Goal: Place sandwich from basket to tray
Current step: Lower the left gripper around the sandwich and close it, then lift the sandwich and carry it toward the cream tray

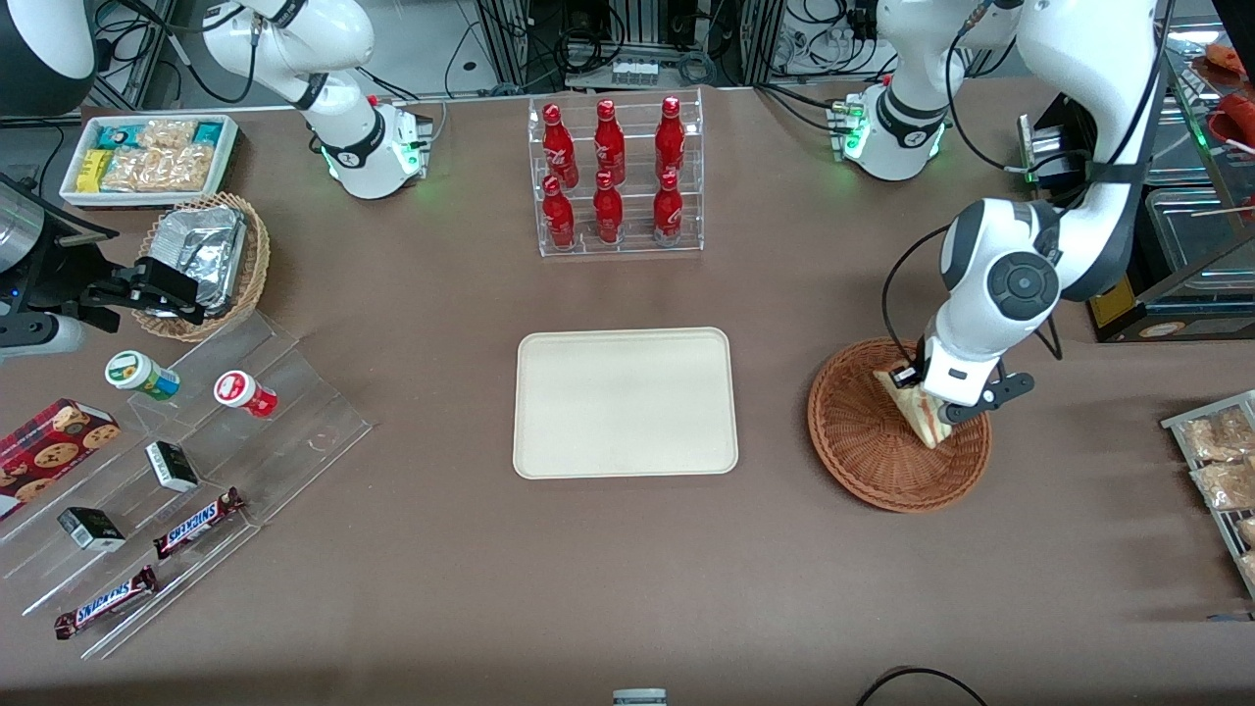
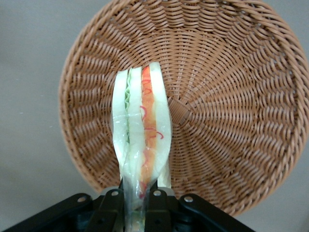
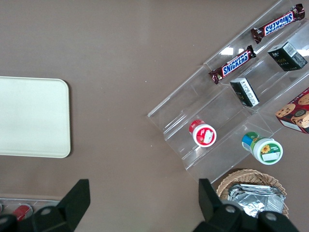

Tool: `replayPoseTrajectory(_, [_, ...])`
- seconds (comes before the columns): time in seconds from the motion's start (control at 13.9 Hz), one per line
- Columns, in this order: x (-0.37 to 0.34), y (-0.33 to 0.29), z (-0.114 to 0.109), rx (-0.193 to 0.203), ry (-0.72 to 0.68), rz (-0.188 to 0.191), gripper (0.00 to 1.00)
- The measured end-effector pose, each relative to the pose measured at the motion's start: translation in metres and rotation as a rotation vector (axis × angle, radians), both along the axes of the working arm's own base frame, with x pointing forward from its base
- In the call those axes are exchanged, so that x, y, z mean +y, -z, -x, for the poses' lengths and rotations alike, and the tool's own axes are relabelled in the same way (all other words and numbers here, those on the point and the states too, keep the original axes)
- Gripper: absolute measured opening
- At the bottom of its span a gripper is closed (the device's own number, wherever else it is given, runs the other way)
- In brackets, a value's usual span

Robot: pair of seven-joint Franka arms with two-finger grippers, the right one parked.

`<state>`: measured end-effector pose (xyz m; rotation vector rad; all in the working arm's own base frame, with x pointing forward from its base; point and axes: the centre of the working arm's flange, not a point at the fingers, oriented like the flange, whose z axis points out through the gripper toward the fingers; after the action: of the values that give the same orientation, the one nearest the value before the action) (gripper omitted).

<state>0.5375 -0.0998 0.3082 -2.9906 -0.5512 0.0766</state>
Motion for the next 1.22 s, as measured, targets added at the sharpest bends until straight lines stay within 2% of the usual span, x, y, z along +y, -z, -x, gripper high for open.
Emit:
replayPoseTrajectory(0.5, [-0.062,-0.089,0.010,0.074,0.123,-0.038,0.15])
replayPoseTrajectory(0.72, [-0.118,-0.113,0.024,0.070,0.217,-0.036,0.15])
replayPoseTrajectory(1.01, [-0.202,-0.121,0.061,0.055,0.348,-0.025,0.15])
replayPoseTrajectory(1.22, [-0.254,-0.110,0.079,0.061,0.447,0.001,0.15])
